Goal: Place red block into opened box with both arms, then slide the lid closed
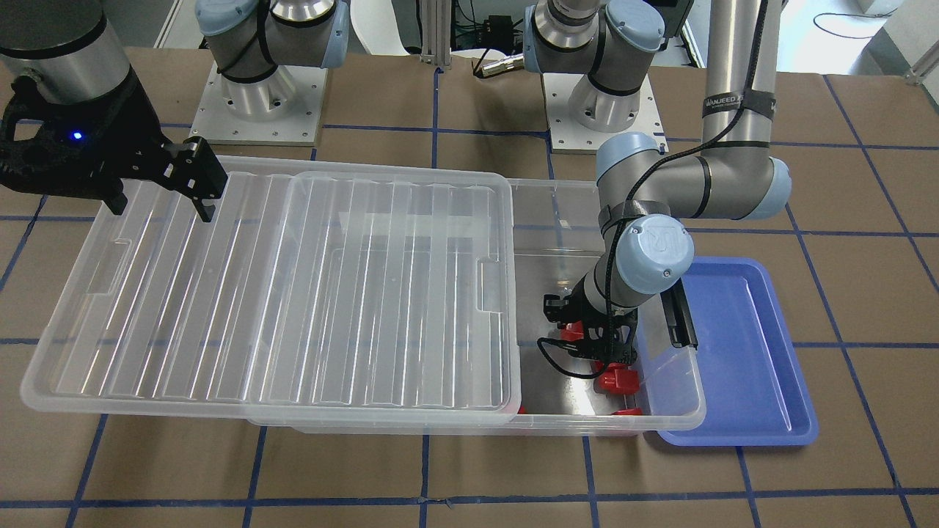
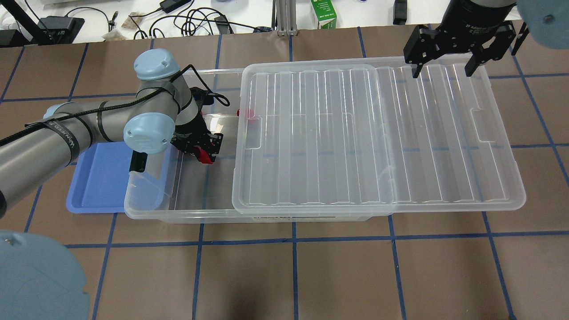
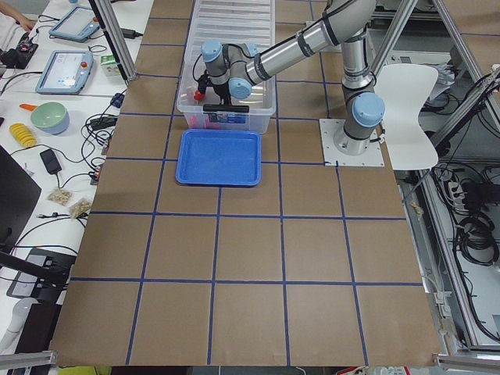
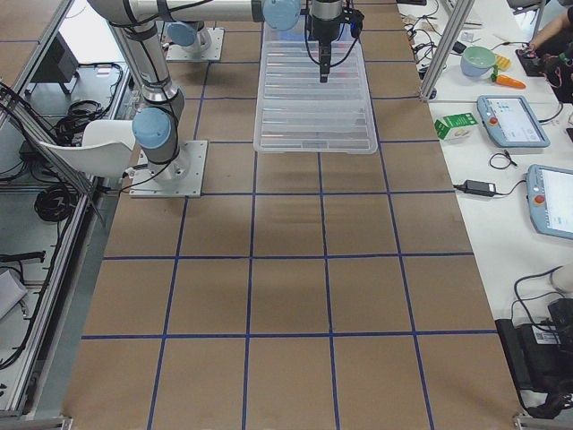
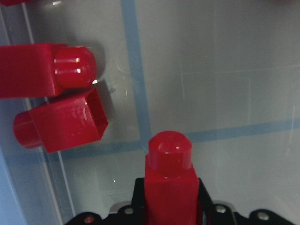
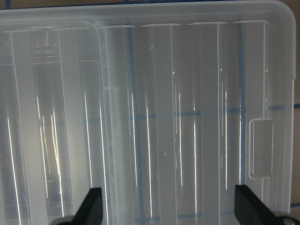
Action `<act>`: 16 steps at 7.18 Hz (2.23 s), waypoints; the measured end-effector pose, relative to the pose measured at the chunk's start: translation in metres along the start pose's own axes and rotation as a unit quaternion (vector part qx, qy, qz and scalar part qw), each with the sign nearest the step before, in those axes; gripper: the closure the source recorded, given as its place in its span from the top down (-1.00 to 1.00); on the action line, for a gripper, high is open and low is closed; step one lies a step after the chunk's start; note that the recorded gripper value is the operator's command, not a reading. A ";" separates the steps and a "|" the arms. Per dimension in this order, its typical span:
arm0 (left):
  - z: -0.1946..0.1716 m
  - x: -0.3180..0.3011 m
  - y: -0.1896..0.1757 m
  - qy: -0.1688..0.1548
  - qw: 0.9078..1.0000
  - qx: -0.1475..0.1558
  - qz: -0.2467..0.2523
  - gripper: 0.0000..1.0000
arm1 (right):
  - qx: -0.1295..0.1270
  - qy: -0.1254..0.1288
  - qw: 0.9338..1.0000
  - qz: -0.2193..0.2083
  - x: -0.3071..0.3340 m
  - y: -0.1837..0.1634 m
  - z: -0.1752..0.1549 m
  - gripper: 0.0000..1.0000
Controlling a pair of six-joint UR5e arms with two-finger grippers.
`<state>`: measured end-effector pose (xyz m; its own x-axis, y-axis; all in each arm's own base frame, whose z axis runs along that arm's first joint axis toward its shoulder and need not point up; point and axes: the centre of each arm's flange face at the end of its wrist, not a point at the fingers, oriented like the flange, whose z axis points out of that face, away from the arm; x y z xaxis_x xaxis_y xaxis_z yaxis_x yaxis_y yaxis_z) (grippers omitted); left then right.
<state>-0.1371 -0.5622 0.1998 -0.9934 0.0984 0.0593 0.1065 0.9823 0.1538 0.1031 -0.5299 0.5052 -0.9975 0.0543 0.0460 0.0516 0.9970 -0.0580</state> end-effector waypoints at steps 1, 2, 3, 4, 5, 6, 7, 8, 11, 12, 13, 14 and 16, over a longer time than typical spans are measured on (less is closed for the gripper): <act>0.002 0.000 -0.001 0.000 1.000 -0.002 -0.001 1.00 | 0.000 0.000 1.000 0.000 0.000 0.000 0.000 1.00; 0.001 -0.001 -0.001 -0.001 1.000 0.000 -0.001 1.00 | 0.001 0.001 1.000 0.000 0.000 0.000 0.000 1.00; -0.005 -0.002 -0.002 -0.003 1.000 0.004 -0.001 1.00 | 0.001 0.001 1.000 -0.001 0.000 0.000 -0.001 1.00; -0.012 -0.003 -0.002 -0.004 1.000 0.009 -0.002 1.00 | 0.001 0.001 1.000 -0.001 0.000 0.000 -0.001 1.00; -0.023 -0.003 -0.003 -0.005 1.000 0.013 -0.001 1.00 | 0.001 0.001 1.000 0.000 0.001 0.000 -0.001 1.00; -0.040 -0.003 -0.003 -0.006 1.000 0.017 -0.001 1.00 | 0.001 0.002 1.000 0.000 0.002 -0.001 -0.001 1.00; -0.068 -0.001 -0.004 -0.007 1.000 0.023 -0.001 1.00 | 0.003 0.001 1.000 0.002 0.005 -0.002 -0.003 1.00; -0.104 0.001 -0.001 -0.006 1.000 0.026 -0.001 1.00 | 0.005 0.000 1.000 0.001 0.009 -0.004 -0.007 1.00; -0.225 0.008 0.037 -0.011 1.000 0.021 -0.002 1.00 | -0.001 0.006 1.000 -0.026 0.060 -0.008 -0.017 1.00; -0.251 0.011 0.056 -0.013 1.000 0.022 -0.001 1.00 | -0.009 0.008 0.999 -0.042 0.096 -0.007 -0.018 1.00; -0.266 0.013 0.072 -0.014 1.000 0.022 0.001 1.00 | -0.016 0.008 0.998 -0.059 0.137 -0.005 -0.017 1.00; -0.277 0.015 0.086 -0.014 1.000 0.021 0.001 1.00 | -0.022 0.006 0.998 -0.063 0.184 -0.001 -0.012 1.00; -0.281 0.012 0.098 -0.013 1.000 0.014 -0.003 1.00 | -0.042 -0.007 0.999 -0.028 0.250 0.014 0.017 1.00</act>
<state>-0.1266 -0.5090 0.4927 -0.9948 0.0964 0.0334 0.0999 0.9869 0.1265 -0.1460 -0.5028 0.4990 -0.9995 -0.0009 0.0324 0.0000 0.9996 0.0278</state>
